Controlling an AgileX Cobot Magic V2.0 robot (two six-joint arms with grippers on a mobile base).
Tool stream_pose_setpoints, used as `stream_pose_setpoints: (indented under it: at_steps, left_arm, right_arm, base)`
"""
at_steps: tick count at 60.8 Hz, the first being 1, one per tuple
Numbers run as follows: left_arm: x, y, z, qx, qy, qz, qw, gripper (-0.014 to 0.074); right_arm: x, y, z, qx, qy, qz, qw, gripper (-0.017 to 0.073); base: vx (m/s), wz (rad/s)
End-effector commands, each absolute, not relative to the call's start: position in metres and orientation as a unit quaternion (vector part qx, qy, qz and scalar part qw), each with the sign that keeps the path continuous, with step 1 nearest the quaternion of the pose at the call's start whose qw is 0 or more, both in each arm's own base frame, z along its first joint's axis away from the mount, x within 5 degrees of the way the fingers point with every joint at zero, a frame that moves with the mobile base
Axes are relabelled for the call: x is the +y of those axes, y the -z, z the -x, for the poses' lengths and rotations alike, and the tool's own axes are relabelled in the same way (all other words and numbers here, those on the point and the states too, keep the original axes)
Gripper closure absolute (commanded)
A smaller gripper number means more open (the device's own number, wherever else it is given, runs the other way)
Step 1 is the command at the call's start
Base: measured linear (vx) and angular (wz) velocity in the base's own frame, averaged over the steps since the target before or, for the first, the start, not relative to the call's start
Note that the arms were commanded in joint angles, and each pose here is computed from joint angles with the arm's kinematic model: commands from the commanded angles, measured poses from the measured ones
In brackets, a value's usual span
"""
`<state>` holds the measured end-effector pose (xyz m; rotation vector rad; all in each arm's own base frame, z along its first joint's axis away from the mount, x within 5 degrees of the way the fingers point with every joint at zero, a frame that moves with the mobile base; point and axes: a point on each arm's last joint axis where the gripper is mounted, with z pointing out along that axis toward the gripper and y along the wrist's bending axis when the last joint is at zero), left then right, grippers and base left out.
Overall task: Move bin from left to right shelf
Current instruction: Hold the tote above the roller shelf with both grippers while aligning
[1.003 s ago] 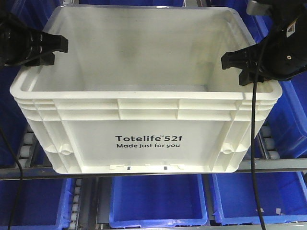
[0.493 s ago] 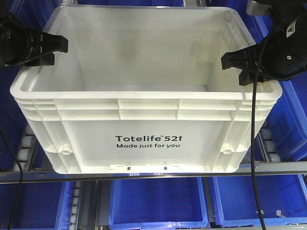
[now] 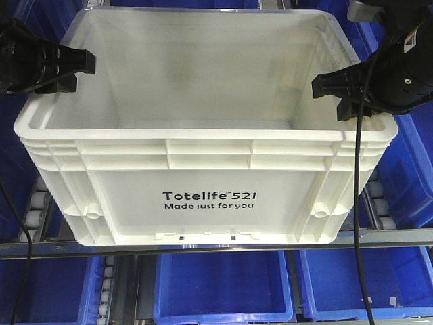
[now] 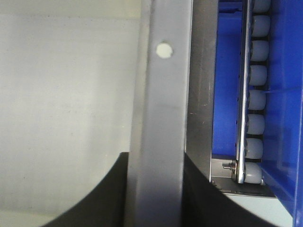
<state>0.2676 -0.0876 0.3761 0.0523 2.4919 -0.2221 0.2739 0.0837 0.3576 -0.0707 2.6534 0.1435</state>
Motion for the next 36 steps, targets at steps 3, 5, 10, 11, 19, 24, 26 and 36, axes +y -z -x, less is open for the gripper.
stream_pose_setpoints:
  at_steps: [3, 5, 10, 11, 19, 24, 26, 36]
  left_arm:
    - [-0.0831, -0.4076, -0.2641, 0.911, 0.085, -0.039, 0.402, 0.0601]
    - [-0.0831, -0.4076, -0.2641, 0.911, 0.085, -0.039, 0.402, 0.0601]
    - [-0.0831, -0.4076, -0.2641, 0.911, 0.085, -0.039, 0.402, 0.0601]
    - [-0.0831, -0.4076, -0.2641, 0.911, 0.085, -0.039, 0.402, 0.0601]
    - [-0.0831, -0.4076, -0.2641, 0.911, 0.085, -0.039, 0.402, 0.0601]
    - [-0.0831, -0.4078, -0.2642, 0.911, 0.085, -0.039, 0.403, 0.0601]
    - [-0.0833, -0.4082, -0.2646, 0.909, 0.086, -0.039, 0.406, 0.0601]
    - [-0.0842, -0.4093, -0.2671, 0.904, 0.089, -0.039, 0.417, 0.0601]
  right_arm:
    - [0.0774, -0.3890, -0.2732, 0.941, -0.052, 0.037, 0.333, 0.0536]
    - [0.0774, -0.3890, -0.2732, 0.941, -0.052, 0.037, 0.333, 0.0536]
    - [0.0774, -0.3890, -0.2732, 0.941, -0.052, 0.037, 0.333, 0.0536]
    - [0.0775, -0.3891, -0.2733, 0.940, -0.052, 0.037, 0.334, 0.0536]
    - [0.0769, -0.3895, -0.2739, 0.939, -0.049, 0.038, 0.338, 0.0536]
    - [0.0766, -0.3894, -0.2739, 0.939, -0.046, 0.039, 0.338, 0.0536]
    - [0.0768, -0.3886, -0.2750, 0.939, -0.045, 0.039, 0.338, 0.0536]
    - [0.0782, -0.3857, -0.2825, 0.935, -0.041, 0.043, 0.349, 0.0536]
  base:
    - [0.00, 0.00]
    - [0.00, 0.00]
    - [0.00, 0.00]
    - [0.00, 0.00]
    - [0.00, 0.00]
    - [0.00, 0.00]
    - [0.00, 0.00]
    - [0.00, 0.00]
